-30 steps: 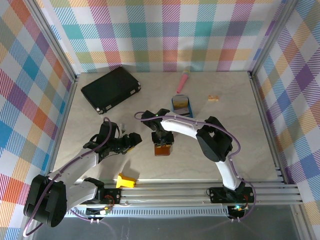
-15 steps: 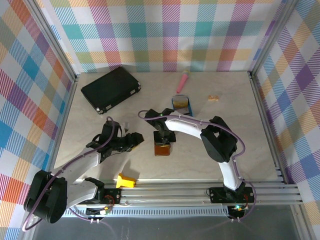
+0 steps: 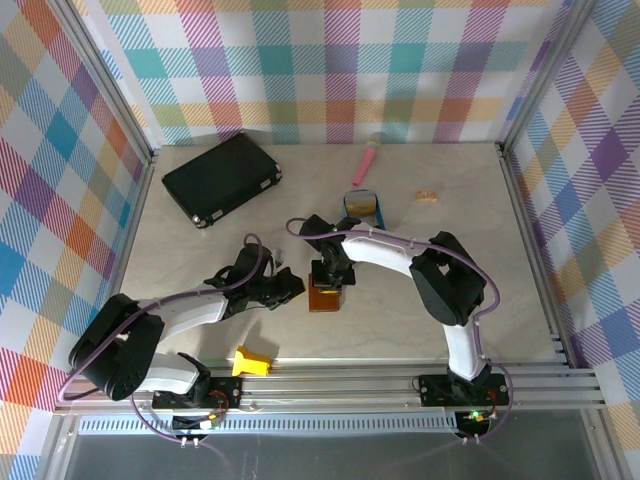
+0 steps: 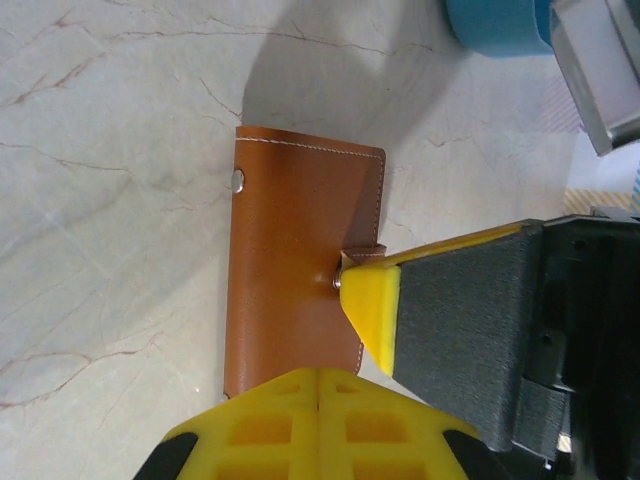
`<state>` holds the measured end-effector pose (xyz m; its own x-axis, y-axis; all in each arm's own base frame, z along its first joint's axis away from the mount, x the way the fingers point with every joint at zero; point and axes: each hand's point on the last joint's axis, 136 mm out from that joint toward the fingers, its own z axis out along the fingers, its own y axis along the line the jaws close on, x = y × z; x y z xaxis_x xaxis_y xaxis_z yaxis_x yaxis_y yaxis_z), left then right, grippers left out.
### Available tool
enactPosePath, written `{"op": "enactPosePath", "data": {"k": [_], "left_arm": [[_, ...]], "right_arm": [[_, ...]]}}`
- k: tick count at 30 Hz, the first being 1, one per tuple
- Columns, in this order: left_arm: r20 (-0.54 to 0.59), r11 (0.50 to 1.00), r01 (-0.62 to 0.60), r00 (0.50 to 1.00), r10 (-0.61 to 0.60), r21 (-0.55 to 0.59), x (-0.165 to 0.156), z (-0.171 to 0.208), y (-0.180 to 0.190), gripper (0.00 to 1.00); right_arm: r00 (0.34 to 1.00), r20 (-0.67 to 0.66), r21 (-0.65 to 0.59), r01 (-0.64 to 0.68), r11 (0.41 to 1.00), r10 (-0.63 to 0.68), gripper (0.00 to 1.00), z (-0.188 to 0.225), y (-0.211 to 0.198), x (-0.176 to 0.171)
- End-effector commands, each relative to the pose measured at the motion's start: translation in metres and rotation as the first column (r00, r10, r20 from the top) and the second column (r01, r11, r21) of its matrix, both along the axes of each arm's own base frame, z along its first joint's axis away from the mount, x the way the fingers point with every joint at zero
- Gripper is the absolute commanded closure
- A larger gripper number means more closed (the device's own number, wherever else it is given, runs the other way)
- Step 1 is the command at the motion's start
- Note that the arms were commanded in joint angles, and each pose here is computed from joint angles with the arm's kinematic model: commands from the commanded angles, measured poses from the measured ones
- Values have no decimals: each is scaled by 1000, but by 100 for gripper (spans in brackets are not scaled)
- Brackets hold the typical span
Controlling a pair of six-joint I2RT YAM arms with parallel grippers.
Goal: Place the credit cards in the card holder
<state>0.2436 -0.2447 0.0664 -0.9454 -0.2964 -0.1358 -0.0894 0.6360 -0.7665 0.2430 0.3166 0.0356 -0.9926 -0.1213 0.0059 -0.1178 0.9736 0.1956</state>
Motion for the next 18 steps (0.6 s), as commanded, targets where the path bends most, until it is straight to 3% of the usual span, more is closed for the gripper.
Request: {"op": "enactPosePath", "data": {"k": [1,8,18], "left_arm": [[45,1000,-2,999,3,-27,11,9,-14,100],[41,999,26,999,-25,-37,13,-1,-34,100],[-37,996,-25,999,28,83,9,-48,-19,100]], "right_arm": [[1000,-22,40,-11,999,11,100,-7,3,-4],[999,-28,73,-14,997,16,100,-5,6,-5],[1000,-6,143,14,990,-13,100,12,-6,-1]]}}
